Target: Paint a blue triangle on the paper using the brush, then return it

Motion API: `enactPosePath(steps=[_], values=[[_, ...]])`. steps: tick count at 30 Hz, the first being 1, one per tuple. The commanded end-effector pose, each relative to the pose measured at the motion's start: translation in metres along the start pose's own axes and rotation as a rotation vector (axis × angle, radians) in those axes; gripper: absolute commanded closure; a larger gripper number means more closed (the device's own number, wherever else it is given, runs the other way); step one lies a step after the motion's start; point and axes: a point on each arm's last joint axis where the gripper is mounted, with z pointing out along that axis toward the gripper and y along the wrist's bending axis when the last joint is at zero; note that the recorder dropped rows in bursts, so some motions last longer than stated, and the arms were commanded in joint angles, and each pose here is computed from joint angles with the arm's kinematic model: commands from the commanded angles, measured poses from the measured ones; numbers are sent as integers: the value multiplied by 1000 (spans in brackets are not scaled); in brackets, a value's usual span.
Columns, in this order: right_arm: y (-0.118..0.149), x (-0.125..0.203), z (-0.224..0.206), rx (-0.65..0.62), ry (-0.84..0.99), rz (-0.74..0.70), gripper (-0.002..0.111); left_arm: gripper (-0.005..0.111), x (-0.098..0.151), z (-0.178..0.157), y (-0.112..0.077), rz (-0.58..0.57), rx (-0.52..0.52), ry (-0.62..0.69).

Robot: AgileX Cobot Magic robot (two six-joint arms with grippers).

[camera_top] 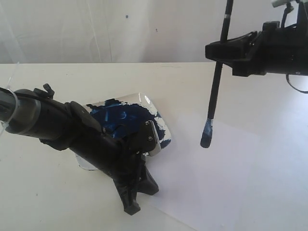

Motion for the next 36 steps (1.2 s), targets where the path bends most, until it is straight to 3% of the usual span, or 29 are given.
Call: enactPosePath(steps=[1,5,12,21,31,36], values=[[0,-15,-10,114,95,64,108,107,-4,-2,-4,1,21,-11],[-5,-34,-21,305,110,68,108,107,-4,-2,-4,1,19,-11],[10,-45,-13,474,104,-4,108,107,-4,-2,-4,1,19,-11],[28,-45,5,531,75,-76,108,107,-4,-2,-4,1,19,-11],[27,-30,3,622,-22,-7,108,107,-4,-2,-2,1,0,-8],[34,-24,3,522,-137,-12,108,107,-4,-2,-2,1,2,-8]])
